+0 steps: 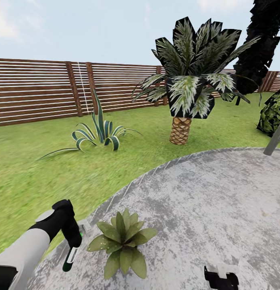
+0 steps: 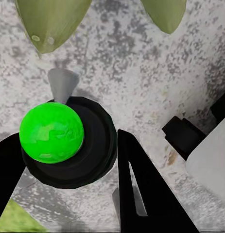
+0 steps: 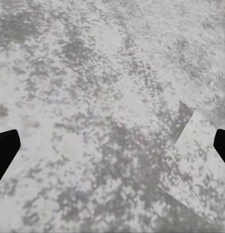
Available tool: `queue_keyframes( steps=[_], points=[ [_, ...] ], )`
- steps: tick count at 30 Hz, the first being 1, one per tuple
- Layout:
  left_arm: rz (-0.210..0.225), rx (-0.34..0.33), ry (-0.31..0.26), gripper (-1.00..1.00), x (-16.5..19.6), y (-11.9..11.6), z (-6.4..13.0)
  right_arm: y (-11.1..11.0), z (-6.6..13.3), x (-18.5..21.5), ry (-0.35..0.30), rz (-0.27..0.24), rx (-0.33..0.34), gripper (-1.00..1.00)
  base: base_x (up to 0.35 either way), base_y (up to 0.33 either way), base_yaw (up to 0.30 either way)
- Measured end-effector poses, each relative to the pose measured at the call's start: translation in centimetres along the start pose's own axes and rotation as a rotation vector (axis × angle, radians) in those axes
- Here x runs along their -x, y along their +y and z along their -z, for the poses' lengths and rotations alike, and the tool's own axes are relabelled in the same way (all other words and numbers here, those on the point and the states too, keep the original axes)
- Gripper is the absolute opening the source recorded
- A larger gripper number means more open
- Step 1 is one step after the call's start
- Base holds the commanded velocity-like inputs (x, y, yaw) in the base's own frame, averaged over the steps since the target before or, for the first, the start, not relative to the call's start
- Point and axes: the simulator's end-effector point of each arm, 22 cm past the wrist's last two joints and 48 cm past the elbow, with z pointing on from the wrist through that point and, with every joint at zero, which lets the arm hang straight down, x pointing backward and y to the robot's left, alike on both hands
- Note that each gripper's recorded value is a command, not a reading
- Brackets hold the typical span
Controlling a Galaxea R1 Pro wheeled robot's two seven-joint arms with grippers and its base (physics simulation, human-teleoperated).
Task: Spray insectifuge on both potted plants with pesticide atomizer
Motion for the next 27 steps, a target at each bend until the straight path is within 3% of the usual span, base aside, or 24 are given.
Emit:
queue_keyframes(
  steps=[3,13,27],
  points=[
    [0.022,0.014,0.012,-1.0,-1.5,1.1,0.4,0.0,0.0,0.0,0.0,0.0,0.001,1.0,0.183,0.153,-0.001],
    [0.009,0.022,-0.006,-1.0,-0.2,1.0,0.8,0.1,0.0,0.0,0.001,-0.001,0.002,1.0,0.117,0.1,0.0],
    [0.019,0.017,0.028,-1.0,-2.4,1.1,-0.3,0.1,0.0,0.0,0.002,-0.001,0.002,1.0,0.069,0.034,0.0]
  ],
)
